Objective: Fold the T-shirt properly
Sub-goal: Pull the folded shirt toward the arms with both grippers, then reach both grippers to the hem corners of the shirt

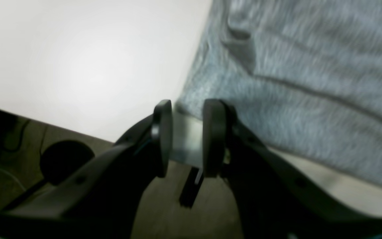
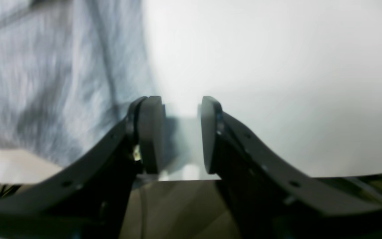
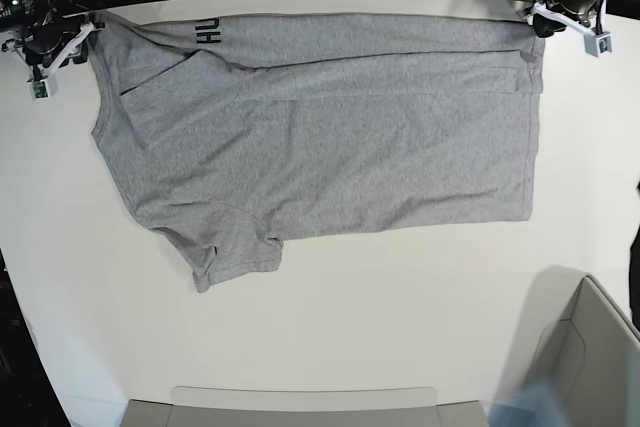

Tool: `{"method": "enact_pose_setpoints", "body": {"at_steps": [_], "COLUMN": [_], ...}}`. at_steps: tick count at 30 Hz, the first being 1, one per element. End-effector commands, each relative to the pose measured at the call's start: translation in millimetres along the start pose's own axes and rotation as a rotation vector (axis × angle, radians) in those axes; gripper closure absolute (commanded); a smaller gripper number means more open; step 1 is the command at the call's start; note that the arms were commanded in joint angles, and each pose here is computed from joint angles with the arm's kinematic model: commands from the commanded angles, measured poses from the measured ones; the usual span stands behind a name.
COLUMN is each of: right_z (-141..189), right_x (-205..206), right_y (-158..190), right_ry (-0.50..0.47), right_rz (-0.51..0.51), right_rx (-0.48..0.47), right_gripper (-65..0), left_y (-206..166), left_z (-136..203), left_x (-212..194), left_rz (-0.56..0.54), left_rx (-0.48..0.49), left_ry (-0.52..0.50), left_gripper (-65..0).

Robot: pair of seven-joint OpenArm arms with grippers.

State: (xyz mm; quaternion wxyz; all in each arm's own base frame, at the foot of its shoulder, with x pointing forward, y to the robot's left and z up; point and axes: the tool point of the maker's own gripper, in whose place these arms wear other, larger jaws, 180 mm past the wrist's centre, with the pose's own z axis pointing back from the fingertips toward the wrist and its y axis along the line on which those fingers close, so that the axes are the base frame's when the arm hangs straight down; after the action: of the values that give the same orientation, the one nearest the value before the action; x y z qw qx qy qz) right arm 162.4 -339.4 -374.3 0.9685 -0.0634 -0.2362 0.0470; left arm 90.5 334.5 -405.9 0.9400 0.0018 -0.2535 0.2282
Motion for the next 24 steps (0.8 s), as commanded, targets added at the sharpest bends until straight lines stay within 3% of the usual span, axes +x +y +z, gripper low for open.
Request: {"method": "enact_pose_setpoints", "body": {"at_steps": [1, 9, 14, 19, 24], "right_z": [10, 53, 46, 5, -60], "right_x": [19, 94, 149, 199, 223], "right_y": [-11, -30, -1, 58, 106], "right_ry": [-0.057, -0.28, -0.37, -0.333, -0.324], "right_rz": [0.031, 0.071, 0.166, 0.322, 0.307], "right_rx": [-0.038, -0.173, -0.117, -0.033, 0.136], "right_gripper": [-20.5, -20.4, -20.3, -20.3, -20.3], "left_y": [3, -37, -73, -112, -134], "left_z": [8, 19, 9, 2, 0], "left_x": [17, 67, 100, 125, 131], "left_rz": [-0.017, -0.058, -0.061, -0.072, -0.042], "left_rx": [0.007, -0.076, -0.162, -0.245, -0.299], "left_ry": [-0.048, -0.193, -0.251, -0.2, -0.17], "left_gripper": [-14.4, -13.9, -13.6, -7.4, -3.7]}}
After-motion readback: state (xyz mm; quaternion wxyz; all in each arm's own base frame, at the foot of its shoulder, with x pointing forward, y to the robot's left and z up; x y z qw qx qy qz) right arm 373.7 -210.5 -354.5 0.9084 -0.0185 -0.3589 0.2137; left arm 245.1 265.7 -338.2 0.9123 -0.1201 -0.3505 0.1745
